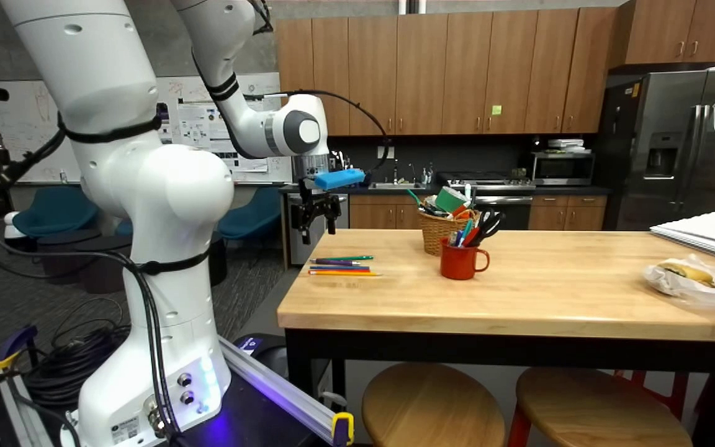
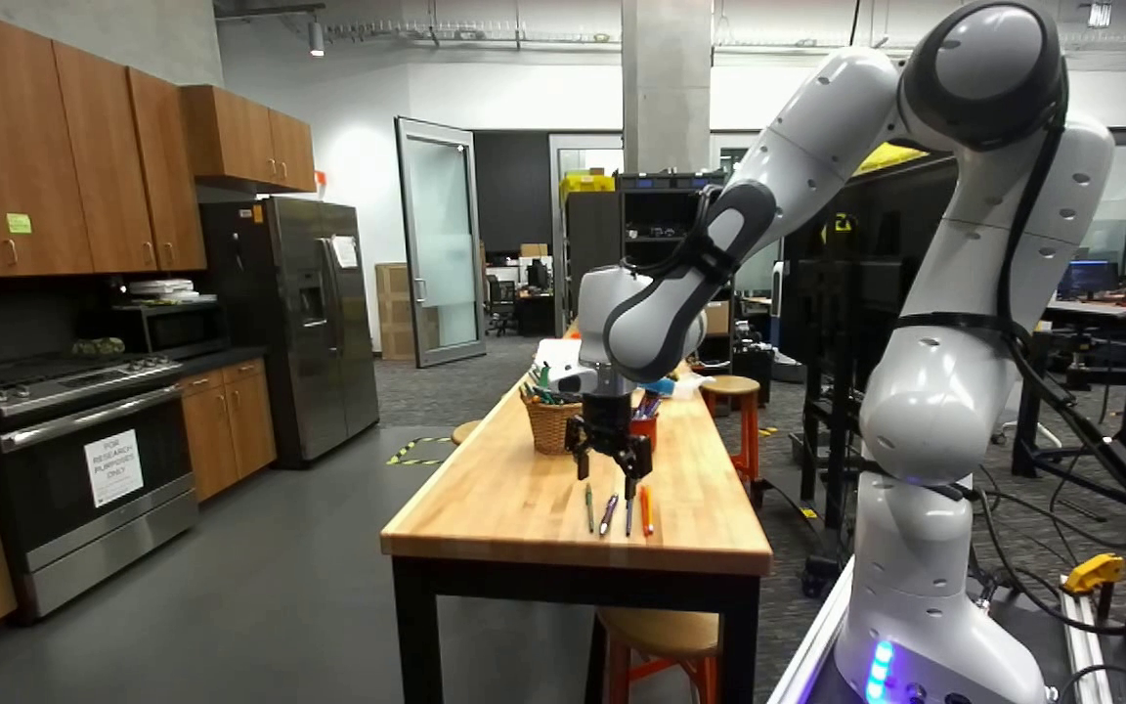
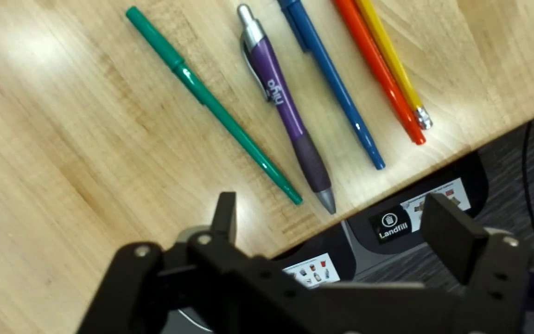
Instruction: Move the purple pen to the left.
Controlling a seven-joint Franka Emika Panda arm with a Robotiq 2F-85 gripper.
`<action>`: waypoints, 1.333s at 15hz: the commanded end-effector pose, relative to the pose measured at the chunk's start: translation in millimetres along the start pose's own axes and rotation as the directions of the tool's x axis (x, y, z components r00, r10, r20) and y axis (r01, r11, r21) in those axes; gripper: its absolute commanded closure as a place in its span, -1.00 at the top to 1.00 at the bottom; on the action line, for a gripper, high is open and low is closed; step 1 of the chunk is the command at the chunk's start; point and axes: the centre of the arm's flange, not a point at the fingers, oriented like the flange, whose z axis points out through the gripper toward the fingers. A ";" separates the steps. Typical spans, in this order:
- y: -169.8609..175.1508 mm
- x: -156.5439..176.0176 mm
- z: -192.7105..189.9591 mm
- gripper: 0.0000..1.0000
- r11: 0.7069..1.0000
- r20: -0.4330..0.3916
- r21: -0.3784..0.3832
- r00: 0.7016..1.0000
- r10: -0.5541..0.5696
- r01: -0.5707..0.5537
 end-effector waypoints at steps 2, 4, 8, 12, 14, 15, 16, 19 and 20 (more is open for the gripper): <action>-4.9 6.8 -29.5 1.00 0.966 0.040 0.012 0.966 0.256 -0.257; -6.2 9.9 -36.7 1.00 0.928 0.045 0.015 0.928 0.370 -0.371; -9.3 15.0 -51.8 1.00 0.817 0.065 0.022 0.816 0.574 -0.576; -13.0 15.3 -65.3 1.00 0.660 0.086 0.026 0.660 0.747 -0.751; -15.8 13.6 -69.6 1.00 0.570 0.097 0.028 0.570 0.816 -0.821; -17.1 12.3 -71.6 1.00 0.523 0.103 0.033 0.524 0.846 -0.851; -19.2 11.3 -73.7 1.00 0.476 0.107 0.035 0.477 0.873 -0.879; -24.9 10.6 -80.8 1.00 0.324 0.117 0.049 0.328 0.937 -0.945; -27.2 11.1 -83.5 1.00 0.272 0.117 0.053 0.276 0.954 -0.961</action>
